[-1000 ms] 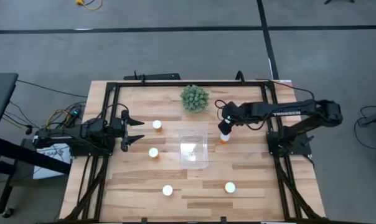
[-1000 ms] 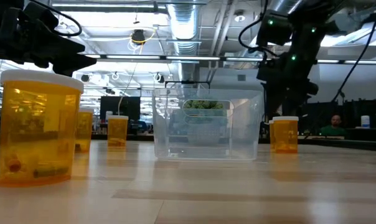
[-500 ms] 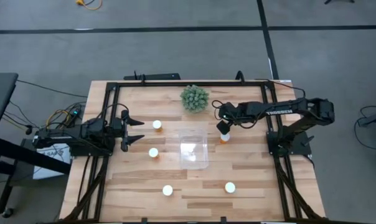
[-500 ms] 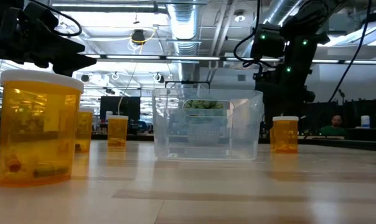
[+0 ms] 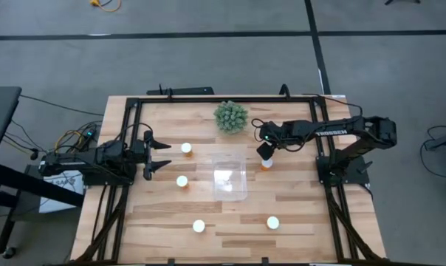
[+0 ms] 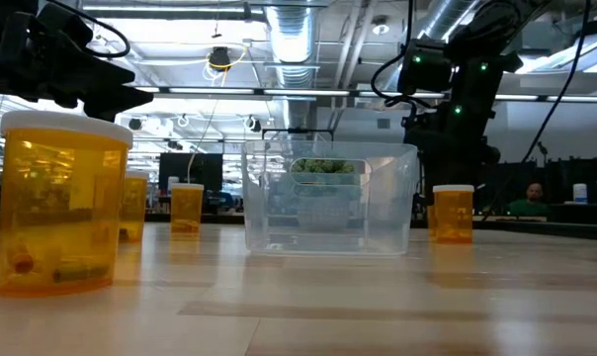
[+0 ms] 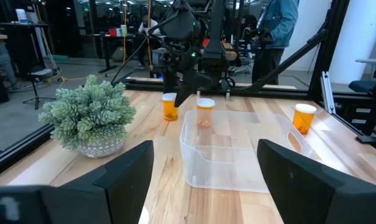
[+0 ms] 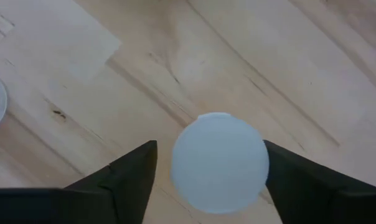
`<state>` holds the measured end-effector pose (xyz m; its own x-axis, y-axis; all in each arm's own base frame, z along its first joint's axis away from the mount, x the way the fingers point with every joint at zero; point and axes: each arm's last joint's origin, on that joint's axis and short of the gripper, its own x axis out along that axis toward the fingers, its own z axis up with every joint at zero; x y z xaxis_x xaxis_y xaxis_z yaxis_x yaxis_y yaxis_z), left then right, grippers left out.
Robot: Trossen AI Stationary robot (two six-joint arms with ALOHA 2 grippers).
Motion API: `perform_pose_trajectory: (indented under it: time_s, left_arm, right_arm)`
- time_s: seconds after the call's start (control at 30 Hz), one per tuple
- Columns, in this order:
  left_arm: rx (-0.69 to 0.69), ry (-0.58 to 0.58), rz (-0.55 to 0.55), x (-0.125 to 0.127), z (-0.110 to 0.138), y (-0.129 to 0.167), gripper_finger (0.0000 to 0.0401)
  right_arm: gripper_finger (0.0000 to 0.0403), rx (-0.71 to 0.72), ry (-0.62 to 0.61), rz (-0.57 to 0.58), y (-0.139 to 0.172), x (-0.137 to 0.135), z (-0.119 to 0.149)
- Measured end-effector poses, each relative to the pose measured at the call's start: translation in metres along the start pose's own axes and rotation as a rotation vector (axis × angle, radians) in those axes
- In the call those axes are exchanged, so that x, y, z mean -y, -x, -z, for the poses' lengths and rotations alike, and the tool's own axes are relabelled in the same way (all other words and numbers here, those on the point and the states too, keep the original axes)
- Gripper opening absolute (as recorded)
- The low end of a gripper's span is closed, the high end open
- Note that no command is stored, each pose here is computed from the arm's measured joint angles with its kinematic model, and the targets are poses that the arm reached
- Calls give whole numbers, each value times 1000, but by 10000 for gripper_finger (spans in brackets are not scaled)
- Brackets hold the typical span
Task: Pick and place pill bottles into a basket
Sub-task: Put the orange pill bottle into the transparent bin
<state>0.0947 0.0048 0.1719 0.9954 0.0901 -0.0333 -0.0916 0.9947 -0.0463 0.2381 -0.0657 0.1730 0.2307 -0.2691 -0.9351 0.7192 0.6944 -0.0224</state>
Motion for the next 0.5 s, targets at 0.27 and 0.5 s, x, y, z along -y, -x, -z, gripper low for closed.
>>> perform_pose_trajectory:
  time_s: [0.27,0.5]
  left_arm:
    - [0,0,0,0,0,0,277]
    - [0,0,1,0,0,0,277]
  right_arm:
    - [195,3,-1,-2,0,0,0]
    - [211,24,0,-44,4,-1,-2]
